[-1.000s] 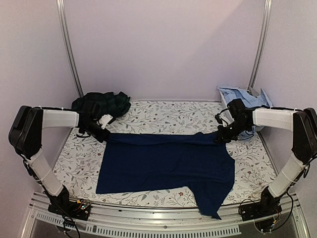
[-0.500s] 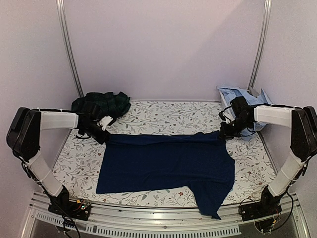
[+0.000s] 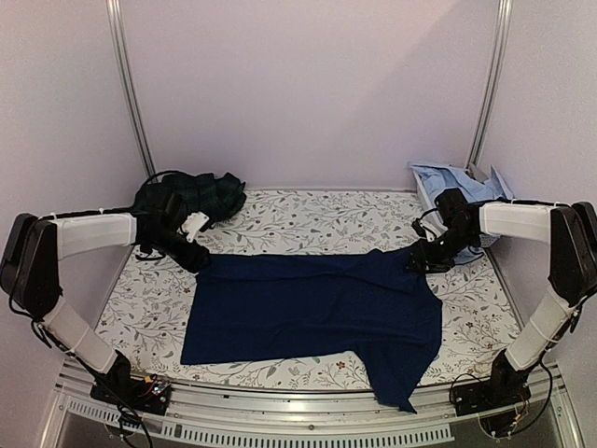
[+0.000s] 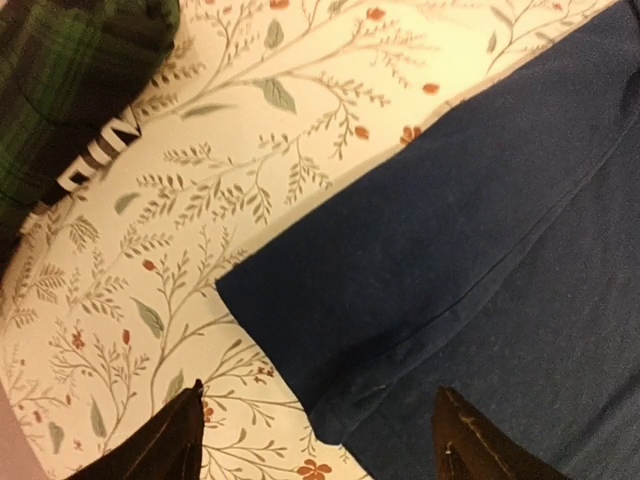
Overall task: Fold and stack the mixed laundry pile
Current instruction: Fold the flattened T-shirt at the center of the board, then adjust the 1/3-folded shirt at the center of the board.
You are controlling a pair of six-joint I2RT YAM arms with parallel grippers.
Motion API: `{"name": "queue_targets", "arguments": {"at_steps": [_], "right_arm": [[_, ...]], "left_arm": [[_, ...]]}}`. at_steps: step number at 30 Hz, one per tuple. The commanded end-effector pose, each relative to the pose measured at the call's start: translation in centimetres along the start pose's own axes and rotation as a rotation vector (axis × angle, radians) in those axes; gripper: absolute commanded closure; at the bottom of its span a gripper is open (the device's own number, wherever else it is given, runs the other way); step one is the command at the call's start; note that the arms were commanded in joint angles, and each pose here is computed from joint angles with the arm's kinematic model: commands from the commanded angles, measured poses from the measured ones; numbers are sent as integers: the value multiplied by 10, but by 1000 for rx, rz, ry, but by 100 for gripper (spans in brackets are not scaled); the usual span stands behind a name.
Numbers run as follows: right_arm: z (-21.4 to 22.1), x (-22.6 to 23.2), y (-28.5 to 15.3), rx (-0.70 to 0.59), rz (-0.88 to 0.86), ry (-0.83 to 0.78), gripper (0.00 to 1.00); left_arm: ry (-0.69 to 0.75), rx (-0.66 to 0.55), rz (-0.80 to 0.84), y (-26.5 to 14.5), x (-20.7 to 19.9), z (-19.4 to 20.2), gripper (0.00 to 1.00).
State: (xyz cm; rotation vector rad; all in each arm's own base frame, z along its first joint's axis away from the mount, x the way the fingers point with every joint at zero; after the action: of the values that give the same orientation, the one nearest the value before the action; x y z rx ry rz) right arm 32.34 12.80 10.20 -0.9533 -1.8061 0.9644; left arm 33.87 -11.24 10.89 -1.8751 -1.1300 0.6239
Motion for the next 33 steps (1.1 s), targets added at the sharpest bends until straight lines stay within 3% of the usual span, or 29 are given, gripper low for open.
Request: {"name": "queue_targets", "arguments": {"at_steps": [1,4,7,10,14,17,22,33], "right_arm": [[-35,2,-44,-154,6,-9,36],[-59,-4,-48,-212,-29,0,36],[-82,-1,-39,-216,-87,-23,39],[-89,-2,-23,-185,-137,-40,43],[-89,2,-6,-160,-235,-42,46],[-92,10,1,-164,-306,-40,46],[-105,14,21,-146,-318,-57,46],[-105,18,71,-45,-350,-74,45]], "left_arm": [[-53,-261,4,-48,-1,-64,3],[-163,-396,63,-64,-2,-101,0],[-184,-458,225,-68,-14,-132,0],[-213,-484,343,-59,-29,-158,0],[-136,-485,417,-36,-70,-197,0],[-94,-414,480,-1,-104,-212,3],[-46,-358,517,28,-140,-220,5],[-49,-335,433,26,-129,-198,4]]}}
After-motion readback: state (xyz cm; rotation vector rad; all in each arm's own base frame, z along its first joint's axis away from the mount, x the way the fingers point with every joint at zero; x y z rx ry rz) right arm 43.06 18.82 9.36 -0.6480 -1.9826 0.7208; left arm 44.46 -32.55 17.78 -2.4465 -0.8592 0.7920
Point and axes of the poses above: each gripper's point midway between its finger pads, its own y axis out along the fingers, its own x axis along the line the jaws close on, z = x × y, the point moved 4 cm from there along -y, back along the fingers, and after that the axes turned 9 degrees about -y, right-handed, at the moved point
